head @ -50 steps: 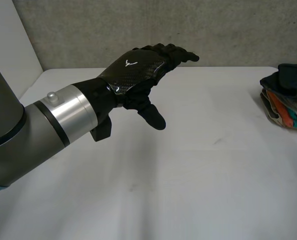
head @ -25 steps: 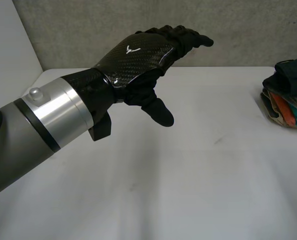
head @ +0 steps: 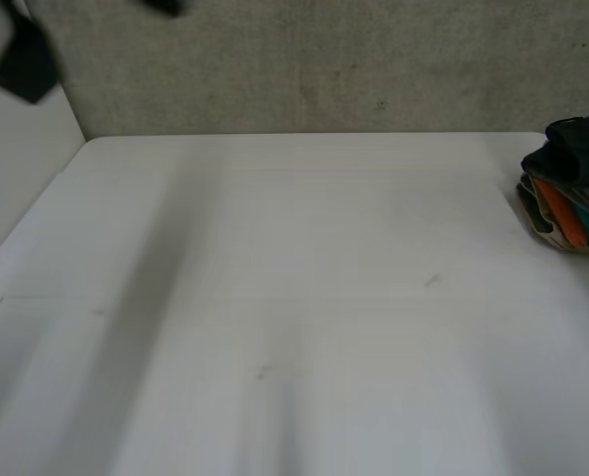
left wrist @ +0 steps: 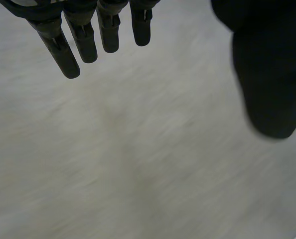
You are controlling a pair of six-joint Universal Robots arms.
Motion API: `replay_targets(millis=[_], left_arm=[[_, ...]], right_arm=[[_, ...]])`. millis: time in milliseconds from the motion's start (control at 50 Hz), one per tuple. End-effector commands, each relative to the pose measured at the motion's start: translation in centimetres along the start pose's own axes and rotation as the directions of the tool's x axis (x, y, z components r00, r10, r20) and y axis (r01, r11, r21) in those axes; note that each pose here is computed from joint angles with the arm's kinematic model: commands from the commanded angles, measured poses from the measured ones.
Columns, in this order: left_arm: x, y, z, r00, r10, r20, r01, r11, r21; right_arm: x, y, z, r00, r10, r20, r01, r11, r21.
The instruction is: Fold the laundry.
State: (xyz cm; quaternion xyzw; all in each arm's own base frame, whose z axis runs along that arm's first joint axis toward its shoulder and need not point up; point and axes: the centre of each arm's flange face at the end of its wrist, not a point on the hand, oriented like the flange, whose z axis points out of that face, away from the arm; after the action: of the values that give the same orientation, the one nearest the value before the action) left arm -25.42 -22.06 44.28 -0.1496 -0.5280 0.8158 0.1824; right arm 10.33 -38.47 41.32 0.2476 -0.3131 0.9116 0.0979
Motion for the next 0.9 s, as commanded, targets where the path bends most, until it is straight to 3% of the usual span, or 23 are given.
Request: replay_targets(millis=[20,60,80,160,240,360,440,520,540,600,680,900], left_arm=[[-7.9,6.7,-1.5,0.91,0.388,0.15,-0.312,0.875,-0.37],[-10.0,9.7,-2.9,0.89,0.443,0.111,-0.336,0.8,-0.497],[-10.5,10.9,-3.4,0.889,0.448,0.092,-0.335,0.774,-0.538],[-13.0,15.9,-6.0,0.903,0.43,0.003,-0.315,0.666,-0.676],[-15.2,19.1,-7.4,0.921,0.389,-0.031,-0.289,0.627,-0.723],[-17.4,22.1,-7.9,0.934,0.357,-0.023,-0.252,0.61,-0.752],[-18.9,23.8,-6.9,0.928,0.373,0.01,-0.247,0.635,-0.732],[-20.2,24.6,-5.2,0.92,0.381,0.091,-0.227,0.707,-0.67],[-20.9,24.6,-4.5,0.914,0.383,0.138,-0.216,0.744,-0.632],[-21.8,24.2,-3.2,0.9,0.37,0.232,-0.201,0.821,-0.534],[-22.0,23.4,-1.8,0.894,0.337,0.294,-0.2,0.889,-0.412],[-19.4,22.8,-1.7,0.918,0.295,0.265,-0.153,0.88,-0.45]], right_arm=[[-9.9,-2.5,-4.6,0.844,0.477,0.245,-0.439,0.877,-0.196],[-11.5,-2.6,-5.9,0.805,0.538,0.251,-0.473,0.837,-0.276],[-13.1,-2.8,-6.9,0.771,0.584,0.255,-0.492,0.8,-0.345],[-16.5,-2.7,-9.6,0.714,0.65,0.26,-0.47,0.72,-0.511],[-19.0,-2.0,-12.0,0.714,0.641,0.283,-0.371,0.688,-0.623],[-21.5,-1.5,-13.4,0.76,0.566,0.321,-0.246,0.706,-0.664],[-21.9,-0.8,-13.4,0.804,0.53,0.269,-0.238,0.702,-0.671],[-21.4,-0.4,-12.7,0.843,0.502,0.194,-0.275,0.711,-0.647],[-21.2,-0.4,-12.5,0.85,0.501,0.162,-0.3,0.714,-0.633],[-20.5,-0.3,-12.1,0.856,0.503,0.117,-0.338,0.717,-0.609],[-20.0,-0.3,-11.9,0.851,0.518,0.084,-0.376,0.714,-0.59],[-19.2,-0.1,-11.6,0.863,0.5,0.077,-0.364,0.72,-0.591]])
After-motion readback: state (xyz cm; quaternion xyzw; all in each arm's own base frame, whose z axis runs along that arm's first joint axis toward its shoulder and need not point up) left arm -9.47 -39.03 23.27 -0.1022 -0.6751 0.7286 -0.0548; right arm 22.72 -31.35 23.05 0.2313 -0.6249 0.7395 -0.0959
